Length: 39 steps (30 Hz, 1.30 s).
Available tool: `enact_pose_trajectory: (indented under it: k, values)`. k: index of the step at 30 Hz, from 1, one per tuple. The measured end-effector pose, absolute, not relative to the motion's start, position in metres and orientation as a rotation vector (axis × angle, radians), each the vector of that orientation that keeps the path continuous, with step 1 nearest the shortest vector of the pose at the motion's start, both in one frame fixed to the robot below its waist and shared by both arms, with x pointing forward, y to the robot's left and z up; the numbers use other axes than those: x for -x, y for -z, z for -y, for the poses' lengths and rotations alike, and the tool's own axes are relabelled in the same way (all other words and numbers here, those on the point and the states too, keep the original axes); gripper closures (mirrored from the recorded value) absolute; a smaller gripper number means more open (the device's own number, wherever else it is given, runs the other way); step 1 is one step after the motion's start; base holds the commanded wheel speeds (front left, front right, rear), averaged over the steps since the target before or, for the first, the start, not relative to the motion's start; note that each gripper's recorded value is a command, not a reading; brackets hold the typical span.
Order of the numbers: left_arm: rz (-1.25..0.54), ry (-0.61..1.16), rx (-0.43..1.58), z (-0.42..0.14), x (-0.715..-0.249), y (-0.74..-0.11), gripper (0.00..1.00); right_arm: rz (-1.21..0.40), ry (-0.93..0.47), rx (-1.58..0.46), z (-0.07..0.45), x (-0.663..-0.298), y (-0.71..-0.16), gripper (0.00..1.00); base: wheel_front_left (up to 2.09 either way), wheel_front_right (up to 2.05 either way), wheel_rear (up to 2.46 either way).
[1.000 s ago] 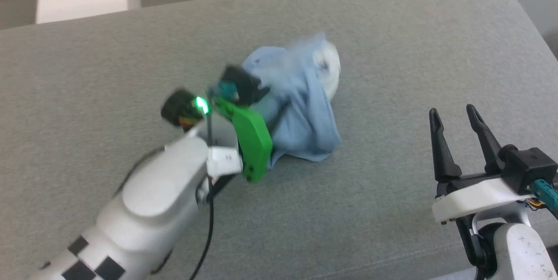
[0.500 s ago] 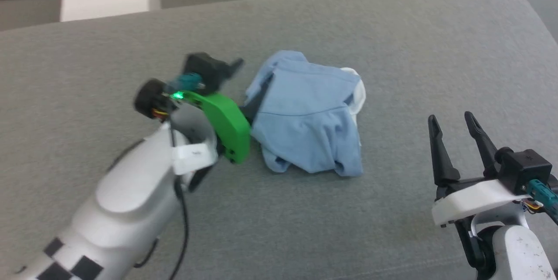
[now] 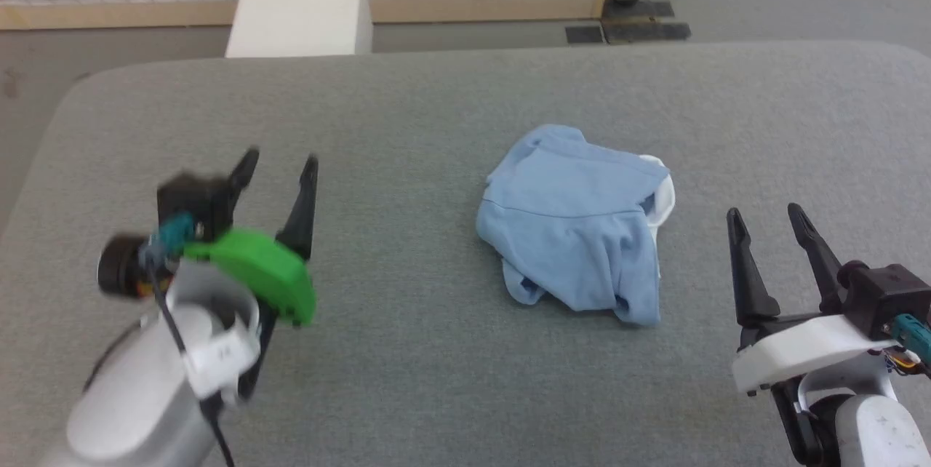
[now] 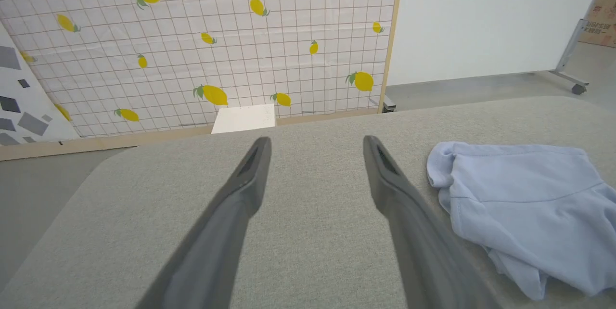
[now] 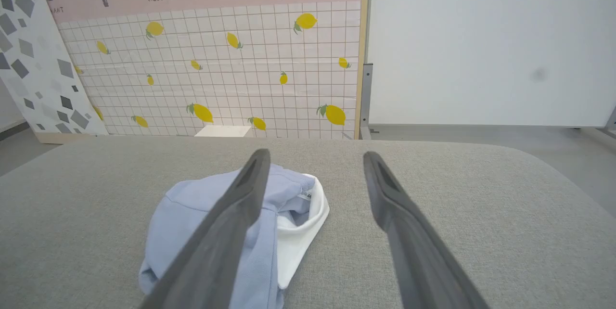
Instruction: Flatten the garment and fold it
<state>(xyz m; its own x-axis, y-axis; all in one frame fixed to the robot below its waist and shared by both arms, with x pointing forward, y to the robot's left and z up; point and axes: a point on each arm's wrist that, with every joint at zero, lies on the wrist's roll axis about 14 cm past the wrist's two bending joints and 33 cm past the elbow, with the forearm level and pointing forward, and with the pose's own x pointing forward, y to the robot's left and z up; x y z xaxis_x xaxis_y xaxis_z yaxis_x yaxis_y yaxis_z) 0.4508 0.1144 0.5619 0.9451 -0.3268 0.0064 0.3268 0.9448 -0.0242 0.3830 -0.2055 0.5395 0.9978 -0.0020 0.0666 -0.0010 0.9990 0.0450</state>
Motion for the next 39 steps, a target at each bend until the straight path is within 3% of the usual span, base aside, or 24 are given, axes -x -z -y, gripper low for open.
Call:
enact_pose_trajectory:
  k: [8,15,25,39]
  values:
    - [-0.046,0.295,0.037,-0.124,-0.399,-0.533,0.0,0.067,-0.028,-0.049,0.196,-0.379,-0.542,0.0,0.0,0.0,0.0]
    - [-0.018,0.302,0.05,-0.119,-0.386,-0.536,0.0,0.06,-0.04,-0.049,0.192,-0.377,-0.541,0.0,0.0,0.0,0.0]
    - [-0.009,0.333,0.068,-0.109,-0.386,-0.539,0.0,0.051,-0.032,-0.046,0.194,-0.376,-0.54,0.0,0.0,0.0,0.0]
    - [-0.277,0.621,0.155,-0.045,-0.421,-0.528,0.0,-0.018,0.006,-0.009,0.207,-0.384,-0.516,0.0,0.0,0.0,0.0]
